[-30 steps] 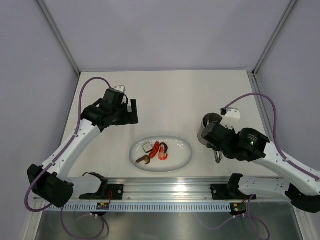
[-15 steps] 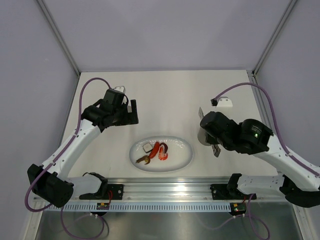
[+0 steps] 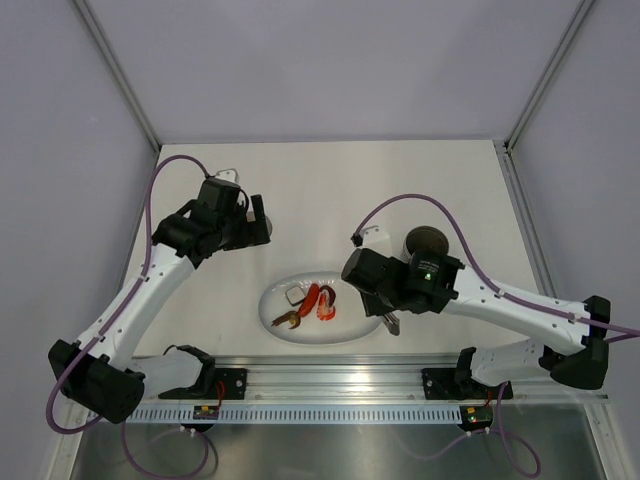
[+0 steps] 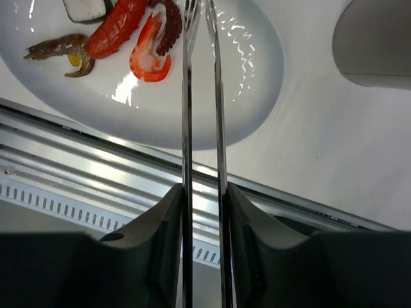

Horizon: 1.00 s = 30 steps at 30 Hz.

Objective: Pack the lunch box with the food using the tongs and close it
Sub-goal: Pick up the fake food from the plate.

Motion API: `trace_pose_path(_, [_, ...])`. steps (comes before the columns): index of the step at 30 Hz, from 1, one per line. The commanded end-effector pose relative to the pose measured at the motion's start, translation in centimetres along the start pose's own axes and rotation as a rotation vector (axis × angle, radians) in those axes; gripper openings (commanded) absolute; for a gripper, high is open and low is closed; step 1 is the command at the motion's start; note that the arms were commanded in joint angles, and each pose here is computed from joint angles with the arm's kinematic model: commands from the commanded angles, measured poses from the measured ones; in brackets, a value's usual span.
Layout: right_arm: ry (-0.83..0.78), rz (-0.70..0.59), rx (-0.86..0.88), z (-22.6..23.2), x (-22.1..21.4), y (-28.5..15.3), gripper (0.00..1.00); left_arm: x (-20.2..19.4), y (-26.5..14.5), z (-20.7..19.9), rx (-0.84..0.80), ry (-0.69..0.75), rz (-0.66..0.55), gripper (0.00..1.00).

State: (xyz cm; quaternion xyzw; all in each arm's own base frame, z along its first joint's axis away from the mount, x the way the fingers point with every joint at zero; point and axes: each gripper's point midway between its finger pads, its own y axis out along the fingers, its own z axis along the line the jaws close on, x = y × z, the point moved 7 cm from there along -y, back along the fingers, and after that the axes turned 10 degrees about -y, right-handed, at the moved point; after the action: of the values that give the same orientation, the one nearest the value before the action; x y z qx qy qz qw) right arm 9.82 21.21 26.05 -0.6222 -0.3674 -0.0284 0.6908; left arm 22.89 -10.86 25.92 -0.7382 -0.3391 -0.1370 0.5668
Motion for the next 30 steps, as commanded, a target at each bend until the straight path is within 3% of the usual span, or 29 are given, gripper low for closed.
trace_pose_path(1, [0.067, 0.008, 0.107, 2.5, 0.2, 1.3, 0.39, 0.7, -0.3, -0.1, -0.019, -0.028, -0.062, 0.99])
trace_pose_path(9, [0.093, 0.078, 0.142, 4.3, -0.6, 3.6, 0.48, 0.4, -0.1, 0.2, -0.006, -0.018, -0.053, 0.99])
trace_pose_path(30, [0.073, 0.150, 0.072, 5.0, -1.9, 7.0, 0.48, 0.0, 0.0, 0.5, -0.005, -0.011, -0.038, 0.99])
